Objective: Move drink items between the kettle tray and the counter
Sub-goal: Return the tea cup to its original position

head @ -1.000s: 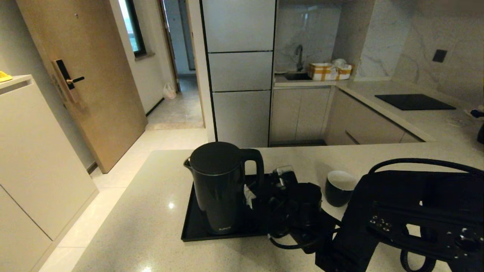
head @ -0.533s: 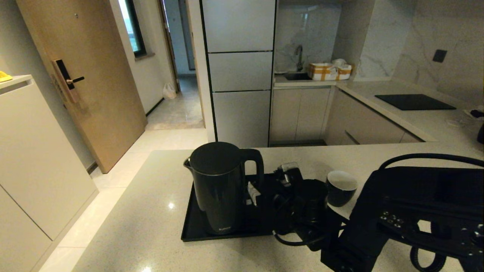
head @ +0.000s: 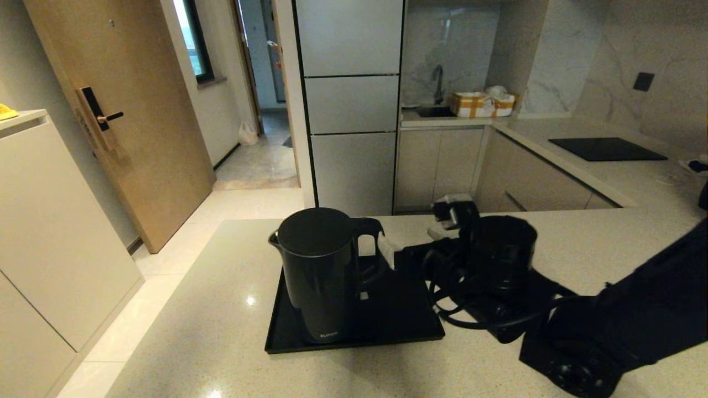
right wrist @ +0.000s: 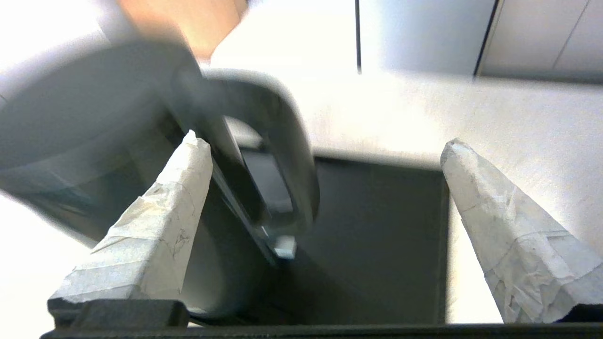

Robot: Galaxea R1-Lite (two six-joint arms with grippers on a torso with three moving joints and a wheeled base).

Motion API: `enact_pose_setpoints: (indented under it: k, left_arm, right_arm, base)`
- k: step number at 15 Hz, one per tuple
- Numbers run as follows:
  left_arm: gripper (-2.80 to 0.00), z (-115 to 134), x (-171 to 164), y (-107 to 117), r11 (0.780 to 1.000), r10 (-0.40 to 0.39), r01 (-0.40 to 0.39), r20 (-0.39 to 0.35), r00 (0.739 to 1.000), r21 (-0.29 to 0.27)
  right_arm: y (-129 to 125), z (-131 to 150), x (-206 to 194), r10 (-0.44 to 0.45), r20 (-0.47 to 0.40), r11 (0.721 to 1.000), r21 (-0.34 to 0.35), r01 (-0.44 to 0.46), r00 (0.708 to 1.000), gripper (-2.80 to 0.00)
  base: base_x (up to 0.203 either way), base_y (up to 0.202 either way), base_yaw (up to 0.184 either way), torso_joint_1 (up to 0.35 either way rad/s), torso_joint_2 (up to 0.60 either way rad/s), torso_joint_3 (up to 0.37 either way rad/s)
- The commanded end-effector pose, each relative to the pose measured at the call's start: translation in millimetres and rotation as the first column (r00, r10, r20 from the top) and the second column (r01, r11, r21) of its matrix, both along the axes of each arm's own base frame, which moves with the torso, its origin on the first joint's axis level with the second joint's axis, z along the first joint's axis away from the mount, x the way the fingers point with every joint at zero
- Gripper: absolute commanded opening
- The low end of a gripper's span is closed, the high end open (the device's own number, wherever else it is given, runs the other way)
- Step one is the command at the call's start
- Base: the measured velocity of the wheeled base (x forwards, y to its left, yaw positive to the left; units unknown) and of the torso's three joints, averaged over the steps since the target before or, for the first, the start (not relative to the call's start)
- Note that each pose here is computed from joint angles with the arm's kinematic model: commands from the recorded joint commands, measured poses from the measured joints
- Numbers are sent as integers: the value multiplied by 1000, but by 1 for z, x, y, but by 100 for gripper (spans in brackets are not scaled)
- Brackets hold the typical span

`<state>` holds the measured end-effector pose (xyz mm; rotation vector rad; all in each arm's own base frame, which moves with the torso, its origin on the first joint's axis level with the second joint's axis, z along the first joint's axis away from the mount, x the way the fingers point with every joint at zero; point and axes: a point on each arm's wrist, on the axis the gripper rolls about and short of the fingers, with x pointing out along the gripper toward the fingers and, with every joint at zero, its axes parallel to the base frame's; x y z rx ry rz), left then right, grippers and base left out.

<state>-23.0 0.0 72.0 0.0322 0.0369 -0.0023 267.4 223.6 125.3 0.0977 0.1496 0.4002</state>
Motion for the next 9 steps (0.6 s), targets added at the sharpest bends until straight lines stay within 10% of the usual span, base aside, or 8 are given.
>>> enact_pose_setpoints:
  k: [1,5,6,9]
  left_arm:
    - [-280,0,0,0,1000,0,0,0,1000,0]
    - [-280,0,0,0,1000,0,0,0,1000,0]
    - [-280,0,0,0,1000,0,0,0,1000,0]
    - [-280,0,0,0,1000,0,0,0,1000,0]
  right_arm:
    - [-25,72,-28,-8,77,996,91,1,997,0]
    - [-52,91,-39,-78,-99,992,87,87,992,0]
    - [-59,97,-45,-95,-117,992,71,103,989,-280]
    - [-92,116,-78,-178,-170,983,13,183,969,-280]
  base:
    - [0,0,0,0,0,0]
    - [0,0,0,0,0,0]
    - [0,0,0,0,0,0]
    - [0,0,0,0,0,0]
